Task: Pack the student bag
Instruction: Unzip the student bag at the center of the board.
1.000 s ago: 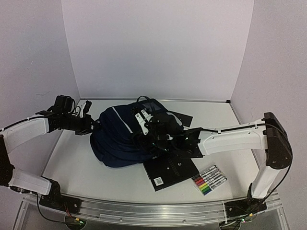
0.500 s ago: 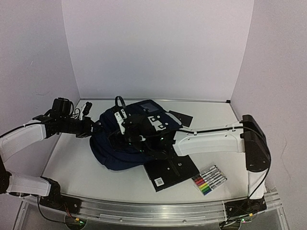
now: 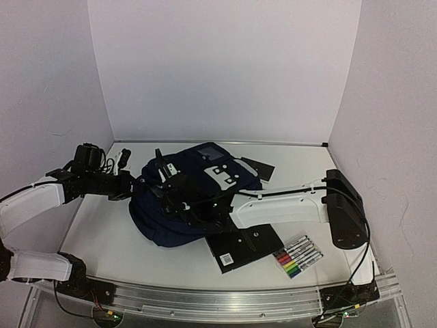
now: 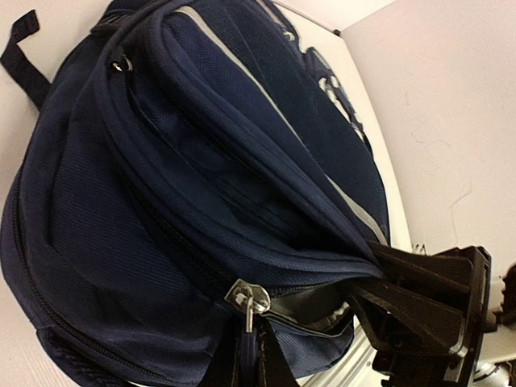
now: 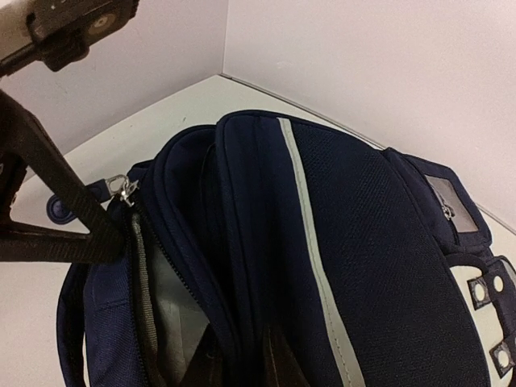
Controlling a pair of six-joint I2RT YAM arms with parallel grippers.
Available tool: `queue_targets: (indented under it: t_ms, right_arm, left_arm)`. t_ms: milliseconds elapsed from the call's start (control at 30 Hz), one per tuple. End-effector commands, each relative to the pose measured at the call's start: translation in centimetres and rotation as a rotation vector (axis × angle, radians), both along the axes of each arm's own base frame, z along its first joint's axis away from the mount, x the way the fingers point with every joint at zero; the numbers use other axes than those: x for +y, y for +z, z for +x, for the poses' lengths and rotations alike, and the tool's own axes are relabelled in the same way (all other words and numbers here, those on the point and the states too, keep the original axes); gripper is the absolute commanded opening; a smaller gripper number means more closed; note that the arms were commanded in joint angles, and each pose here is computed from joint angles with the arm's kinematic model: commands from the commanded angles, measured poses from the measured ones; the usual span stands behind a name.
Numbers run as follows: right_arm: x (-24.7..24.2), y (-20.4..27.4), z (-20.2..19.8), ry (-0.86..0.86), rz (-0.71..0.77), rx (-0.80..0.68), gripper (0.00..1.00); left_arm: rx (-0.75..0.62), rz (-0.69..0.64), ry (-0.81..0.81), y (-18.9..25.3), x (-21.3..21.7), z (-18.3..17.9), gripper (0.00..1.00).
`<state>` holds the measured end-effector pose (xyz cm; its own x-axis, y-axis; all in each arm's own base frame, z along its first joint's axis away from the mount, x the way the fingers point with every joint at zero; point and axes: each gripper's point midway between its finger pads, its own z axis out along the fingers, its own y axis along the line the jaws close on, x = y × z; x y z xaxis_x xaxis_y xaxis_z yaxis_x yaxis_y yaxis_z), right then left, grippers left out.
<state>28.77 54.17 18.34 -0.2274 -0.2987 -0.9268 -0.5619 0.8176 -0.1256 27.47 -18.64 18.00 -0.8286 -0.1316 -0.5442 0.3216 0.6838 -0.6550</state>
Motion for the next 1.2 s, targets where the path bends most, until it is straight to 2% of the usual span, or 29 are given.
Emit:
queue_targets:
  t_ms: [0, 200, 500, 833, 967, 1067, 1167]
  right_arm:
    - [-3.8, 4.2, 1.4, -0.095, 0.007, -0.059, 0.0]
    - [-4.9, 8.1, -0.4, 0.009, 0.085, -0.076, 0.0]
    - [-5.1, 12.4, -2.9, 0.161, 0.222, -0.081, 0.0]
    - [-5.0, 16.0, -3.5, 0.209, 0.295, -0.125, 0.0]
    - [-5.3, 16.5, -2.8, 0.175, 0.301, -0.137, 0.0]
    - [-5.1, 15.9, -2.6, 0.175, 0.304, -0.12, 0.0]
    - [-4.9, 15.3, -2.5, 0.178, 0.306, -0.105, 0.0]
  left_arm:
    - [-0.094, 0.064, 0.215, 2.0, 3.7, 4.1, 0.0]
    - [-0.088, 0.086, 0.323, 1.3, 6.9, 6.4, 0.0]
    - [-0.069, 0.125, 0.385, -1.0, 10.6, 10.0, 0.0]
    - [-0.122, 0.127, 0.191, -0.1, 8.8, 14.1, 0.02]
    - [-0.144, 0.125, 0.12, 0.5, 8.2, 13.1, 0.16]
    - [-0.139, 0.082, 0.083, 0.7, 7.4, 11.8, 0.4]
    - [-0.144, 0.051, 0.09, 0.8, 7.2, 11.0, 0.49]
